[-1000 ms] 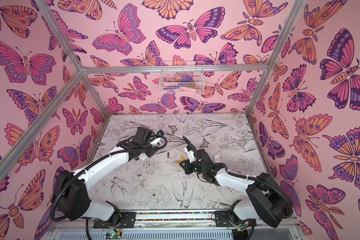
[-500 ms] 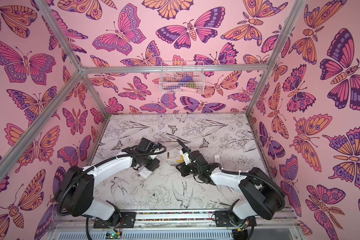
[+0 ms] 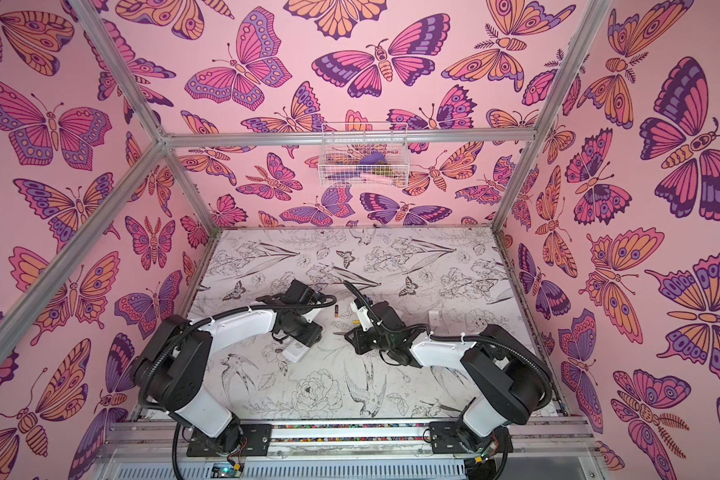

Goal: Unload the batteries from the remote control

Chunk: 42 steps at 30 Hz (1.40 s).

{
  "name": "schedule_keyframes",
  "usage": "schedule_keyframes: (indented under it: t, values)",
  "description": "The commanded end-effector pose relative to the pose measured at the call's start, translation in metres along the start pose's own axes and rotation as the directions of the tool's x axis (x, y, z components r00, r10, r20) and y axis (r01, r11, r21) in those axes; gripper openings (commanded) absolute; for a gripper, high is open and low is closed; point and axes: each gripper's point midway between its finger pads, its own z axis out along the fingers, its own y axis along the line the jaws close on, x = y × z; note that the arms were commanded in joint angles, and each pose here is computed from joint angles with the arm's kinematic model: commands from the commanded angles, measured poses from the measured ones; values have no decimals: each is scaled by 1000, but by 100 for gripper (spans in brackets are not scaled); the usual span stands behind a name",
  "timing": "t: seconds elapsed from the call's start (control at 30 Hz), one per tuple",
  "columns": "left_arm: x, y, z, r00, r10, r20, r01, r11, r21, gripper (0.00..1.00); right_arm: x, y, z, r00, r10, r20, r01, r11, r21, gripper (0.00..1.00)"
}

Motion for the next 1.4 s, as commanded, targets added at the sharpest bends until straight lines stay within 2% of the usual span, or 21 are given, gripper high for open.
schedule_keyframes:
  t: [0.0,0.2,0.53,0.77,0.9,1.03,1.17,1.27,1.37]
  values:
    - [1,-2,1,999,-21,-31,21,1000,5,33,-8,7,8,1000,-4,23,4,1000,-16,0]
    - [1,-1,1,999,-31,-36,31,1000,0,52,-3,8,13,1000,-5,5,5,1000,-17,0]
    - [-10,-2,-20,998,-45,42,45,999,6,85,-2,6,27,1000,5,-12,-5,1000,-16,0]
    - [-40,10,-61,986,5,166,-3,1000,-10,89,-9,12,39,1000,0,-26,-1,999,-33,0]
    - [-57,18,-86,965,97,245,-96,995,-14,92,-16,18,47,999,-5,-32,3,998,-56,0]
    - [-68,31,-109,918,216,332,-227,974,-7,92,-22,28,58,999,-12,-49,7,996,-90,0]
    - [-66,36,-130,835,365,412,-396,918,-12,90,-27,38,68,998,-26,-57,19,993,-118,0]
    - [-40,24,-128,767,509,392,-566,823,39,90,-30,47,76,996,-39,-75,28,990,-141,0]
    - [-13,14,-121,698,608,378,-682,726,91,93,-33,56,85,994,-59,-87,44,985,-165,0]
